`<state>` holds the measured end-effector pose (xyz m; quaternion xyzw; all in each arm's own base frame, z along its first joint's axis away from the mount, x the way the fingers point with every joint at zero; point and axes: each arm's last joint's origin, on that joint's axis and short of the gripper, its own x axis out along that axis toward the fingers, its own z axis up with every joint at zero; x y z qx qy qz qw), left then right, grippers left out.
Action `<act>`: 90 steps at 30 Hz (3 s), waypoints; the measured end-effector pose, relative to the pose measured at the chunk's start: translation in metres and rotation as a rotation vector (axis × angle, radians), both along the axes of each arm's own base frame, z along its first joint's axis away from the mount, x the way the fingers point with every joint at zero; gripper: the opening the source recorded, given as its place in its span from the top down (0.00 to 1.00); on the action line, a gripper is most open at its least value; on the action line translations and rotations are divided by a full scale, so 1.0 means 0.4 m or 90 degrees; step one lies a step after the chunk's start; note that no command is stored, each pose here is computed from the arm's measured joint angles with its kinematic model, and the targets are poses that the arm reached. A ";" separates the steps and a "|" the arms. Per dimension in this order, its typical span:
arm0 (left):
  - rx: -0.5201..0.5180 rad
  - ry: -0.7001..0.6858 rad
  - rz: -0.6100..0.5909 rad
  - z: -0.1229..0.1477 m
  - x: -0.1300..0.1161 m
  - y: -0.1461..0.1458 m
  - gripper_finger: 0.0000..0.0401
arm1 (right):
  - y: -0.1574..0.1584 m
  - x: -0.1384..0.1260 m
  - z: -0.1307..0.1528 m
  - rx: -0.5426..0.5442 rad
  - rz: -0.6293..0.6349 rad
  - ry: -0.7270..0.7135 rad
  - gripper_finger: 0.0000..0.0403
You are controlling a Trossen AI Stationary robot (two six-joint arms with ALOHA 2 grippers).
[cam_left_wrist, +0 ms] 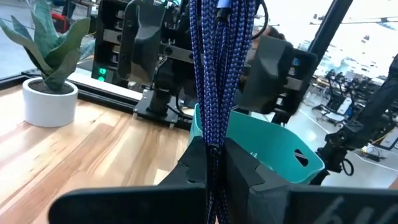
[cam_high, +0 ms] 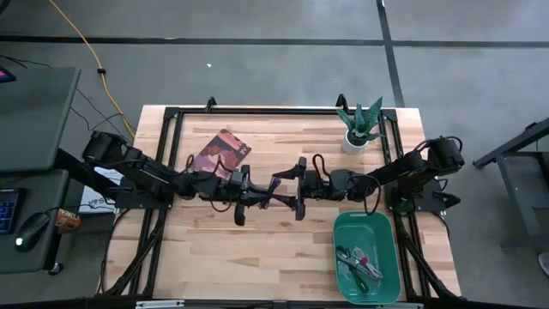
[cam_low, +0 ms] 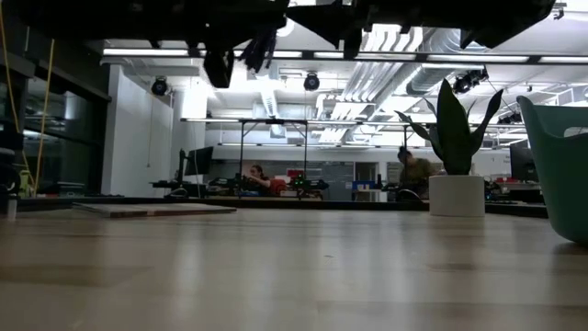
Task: Pick and place USB-C Cables
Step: Put the black purple USB cable into the bin
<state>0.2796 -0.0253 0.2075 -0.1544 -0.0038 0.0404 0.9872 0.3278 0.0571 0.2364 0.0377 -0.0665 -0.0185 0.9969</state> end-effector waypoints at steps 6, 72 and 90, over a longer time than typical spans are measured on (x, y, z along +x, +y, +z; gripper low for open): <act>0.001 0.019 0.000 -0.016 0.050 0.003 1.00 | -0.007 0.013 0.018 0.006 -0.007 0.002 0.27; 0.111 -0.014 0.092 0.097 -0.278 0.045 0.52 | 0.137 -0.401 0.247 0.172 0.057 0.426 0.99; 0.115 -0.014 0.096 0.097 -0.279 0.046 0.51 | 0.339 -0.374 0.156 0.252 -0.113 0.805 0.99</act>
